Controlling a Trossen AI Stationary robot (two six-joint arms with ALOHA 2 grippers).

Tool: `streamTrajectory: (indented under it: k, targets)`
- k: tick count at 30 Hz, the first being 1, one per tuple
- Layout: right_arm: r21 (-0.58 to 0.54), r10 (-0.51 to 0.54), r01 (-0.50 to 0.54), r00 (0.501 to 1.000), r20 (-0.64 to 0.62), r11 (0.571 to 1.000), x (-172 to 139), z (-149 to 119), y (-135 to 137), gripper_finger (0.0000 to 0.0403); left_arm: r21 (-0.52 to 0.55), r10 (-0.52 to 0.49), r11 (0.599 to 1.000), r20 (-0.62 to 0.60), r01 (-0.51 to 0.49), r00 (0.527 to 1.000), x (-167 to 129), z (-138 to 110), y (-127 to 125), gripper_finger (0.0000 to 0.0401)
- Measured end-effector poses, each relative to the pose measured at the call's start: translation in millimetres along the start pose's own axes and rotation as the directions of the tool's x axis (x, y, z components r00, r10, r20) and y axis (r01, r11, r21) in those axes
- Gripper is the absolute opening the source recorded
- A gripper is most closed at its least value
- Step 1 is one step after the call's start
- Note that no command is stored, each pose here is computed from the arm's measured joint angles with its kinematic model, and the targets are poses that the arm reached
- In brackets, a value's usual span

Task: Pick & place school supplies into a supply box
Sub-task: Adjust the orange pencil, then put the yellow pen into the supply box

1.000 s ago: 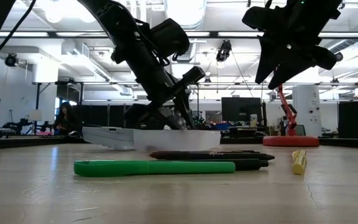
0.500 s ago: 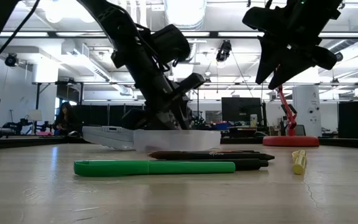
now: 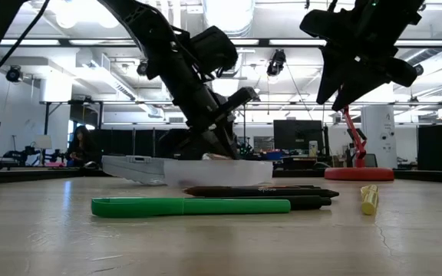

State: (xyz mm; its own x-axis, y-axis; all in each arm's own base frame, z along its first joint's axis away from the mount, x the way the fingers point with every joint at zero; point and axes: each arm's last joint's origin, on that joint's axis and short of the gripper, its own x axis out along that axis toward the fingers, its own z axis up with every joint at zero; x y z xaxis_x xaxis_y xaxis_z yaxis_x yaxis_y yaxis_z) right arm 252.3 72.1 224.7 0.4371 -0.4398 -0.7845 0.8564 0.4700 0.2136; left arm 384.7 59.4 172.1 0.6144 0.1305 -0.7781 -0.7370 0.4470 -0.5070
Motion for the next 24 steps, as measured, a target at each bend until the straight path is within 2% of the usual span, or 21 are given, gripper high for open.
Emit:
streamTrajectory:
  k: [5, 8, 12, 16, 19, 21, 24]
  targets:
    - [-0.001, -0.01, 0.01, 1.0, -0.002, 1.0, 0.6, -0.7, -1.5, 0.0157, 0.012, 0.024, 1.0, 0.019, -0.024, 1.0, -0.5, 5.3, 3.0, 0.0016]
    - [-0.004, -0.015, 0.015, 1.0, -0.003, 1.0, 0.6, -0.8, -2.1, 0.0157, 0.024, 0.063, 0.998, -0.03, -0.062, 0.998, 0.3, 0.8, 9.4, 0.0026]
    - [-0.002, -0.015, 0.015, 1.0, -0.003, 1.0, 0.6, -0.8, -2.1, 0.0153, 0.03, 0.104, 0.994, -0.069, -0.102, 0.992, -0.1, -3.0, 13.6, 0.0053]
    - [-0.003, -0.015, 0.015, 1.0, -0.003, 1.0, 0.6, -0.8, -2.1, 0.015, 0.031, 0.098, 0.995, -0.066, -0.097, 0.993, -0.8, -1.7, 11.9, 0.0083]
    - [-0.006, -0.014, 0.014, 1.0, -0.009, 1.0, 0.6, -1.0, -2.0, 0.0152, 0.07, 0.079, 0.995, -0.05, -0.076, 0.996, -3.8, 2.4, 6.1, 0.0101]
    - [-0.052, -0.007, 0.004, 0.999, -0.045, 0.999, 0.5, -2.2, -1.8, 0.0154, 0.126, 0.055, 0.991, -0.036, -0.05, 0.998, -10.2, 5.4, -0.7, 0.0108]
    - [-0.216, 0.014, -0.04, 0.993, -0.121, 0.976, -1.8, -7.4, -0.6, 0.0157, 0.254, -0.012, 0.967, -0.008, 0.013, 1.0, -26.3, 7.2, -19.0, 0.011]
